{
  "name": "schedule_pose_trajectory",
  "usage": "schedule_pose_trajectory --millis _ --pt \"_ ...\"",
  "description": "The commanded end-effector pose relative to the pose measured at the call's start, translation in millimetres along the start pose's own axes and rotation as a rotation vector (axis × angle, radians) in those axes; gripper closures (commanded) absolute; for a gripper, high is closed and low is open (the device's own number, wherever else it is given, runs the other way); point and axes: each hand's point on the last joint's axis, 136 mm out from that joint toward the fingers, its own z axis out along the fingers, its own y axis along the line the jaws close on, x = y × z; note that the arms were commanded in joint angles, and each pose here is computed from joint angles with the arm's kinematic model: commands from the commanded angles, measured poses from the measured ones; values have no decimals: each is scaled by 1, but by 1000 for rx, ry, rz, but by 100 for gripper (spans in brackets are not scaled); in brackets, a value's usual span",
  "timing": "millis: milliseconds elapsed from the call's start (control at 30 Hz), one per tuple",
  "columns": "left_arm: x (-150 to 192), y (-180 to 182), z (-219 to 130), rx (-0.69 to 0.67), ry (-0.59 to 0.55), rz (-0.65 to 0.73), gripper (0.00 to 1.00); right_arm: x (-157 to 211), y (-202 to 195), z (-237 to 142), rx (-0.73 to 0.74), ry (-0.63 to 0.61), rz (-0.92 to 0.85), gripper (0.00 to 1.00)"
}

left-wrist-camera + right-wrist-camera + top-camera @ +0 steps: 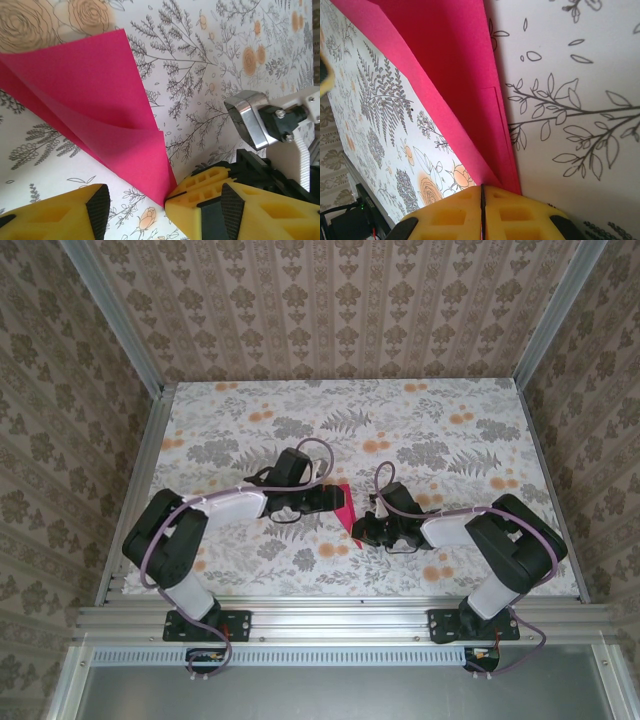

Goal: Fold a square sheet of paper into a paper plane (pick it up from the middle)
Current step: Fold the wing for the fifth time at the center of the table.

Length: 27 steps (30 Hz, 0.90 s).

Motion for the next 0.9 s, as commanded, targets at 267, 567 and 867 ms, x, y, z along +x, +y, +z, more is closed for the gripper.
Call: schedule_pose_trajectory --millis 267,567,867 --pt "-7 -11 26 114 4 -6 37 29 -58 10 196 85 89 91" --pt "-10 0 37 95 6 -18 38 32 -60 11 201 99 93 91" --pt "-12 25 42 36 5 -27 38 39 -63 9 199 115 99 92"
